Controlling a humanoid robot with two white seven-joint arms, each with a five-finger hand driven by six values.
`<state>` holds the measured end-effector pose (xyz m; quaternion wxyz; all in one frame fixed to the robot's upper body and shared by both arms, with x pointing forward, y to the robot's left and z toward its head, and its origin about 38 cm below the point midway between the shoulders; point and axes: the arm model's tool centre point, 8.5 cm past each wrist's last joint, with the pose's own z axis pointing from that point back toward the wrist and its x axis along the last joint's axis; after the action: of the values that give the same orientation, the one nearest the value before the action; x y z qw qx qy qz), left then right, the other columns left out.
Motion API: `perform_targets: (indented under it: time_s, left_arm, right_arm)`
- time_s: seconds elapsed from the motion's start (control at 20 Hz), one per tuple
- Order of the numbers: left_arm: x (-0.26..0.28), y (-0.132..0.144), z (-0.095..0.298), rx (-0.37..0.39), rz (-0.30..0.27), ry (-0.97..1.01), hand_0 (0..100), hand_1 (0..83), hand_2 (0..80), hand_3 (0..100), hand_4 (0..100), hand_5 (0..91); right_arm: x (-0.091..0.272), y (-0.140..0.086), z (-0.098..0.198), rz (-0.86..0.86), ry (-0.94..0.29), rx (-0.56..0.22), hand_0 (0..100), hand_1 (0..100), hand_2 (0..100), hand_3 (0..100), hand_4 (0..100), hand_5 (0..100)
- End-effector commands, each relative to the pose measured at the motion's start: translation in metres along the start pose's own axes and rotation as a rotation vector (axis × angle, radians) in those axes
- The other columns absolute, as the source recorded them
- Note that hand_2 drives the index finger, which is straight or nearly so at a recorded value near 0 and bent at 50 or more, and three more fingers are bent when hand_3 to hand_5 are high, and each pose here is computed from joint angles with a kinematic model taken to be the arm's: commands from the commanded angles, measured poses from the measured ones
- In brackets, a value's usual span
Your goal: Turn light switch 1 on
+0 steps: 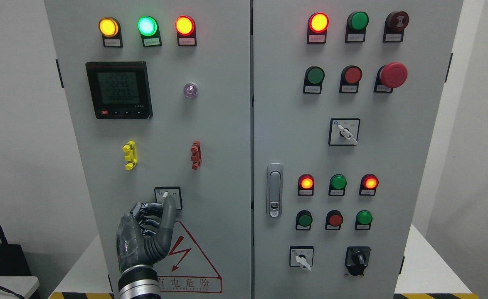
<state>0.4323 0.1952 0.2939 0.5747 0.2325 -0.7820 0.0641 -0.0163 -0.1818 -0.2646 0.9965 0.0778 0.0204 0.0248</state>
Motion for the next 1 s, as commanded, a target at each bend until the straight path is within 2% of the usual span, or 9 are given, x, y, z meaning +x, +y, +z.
perform_targets:
  time_s: [0.0,0.55,0.95]
  left_arm:
    - [0.0016,0.0002,0.0005,0.017,-0.013,-0.004,22,32.4,53.7,67,75,71.1]
    - [0.0046,-0.0006,-0.0022,0.020,-0.020,0.009,25,31.4,54.2,68,75,71.4]
    - [0.0045,-0.0021,-0.0017,0.017,-0.022,0.010,26,33.6,55.3,69,76,72.4]
  right_arm:
    - [0.0003,0.0001,0.0000,-0.018,-0.003,0.001,12,39,0,0,0,0]
    - [0.0003,0.0001,0.0000,-0.017,-0.003,0.001,12,39,0,0,0,0]
    - [0.0003,0.0001,0.0000,-0.018,-0.003,0.001,12,39,0,0,0,0]
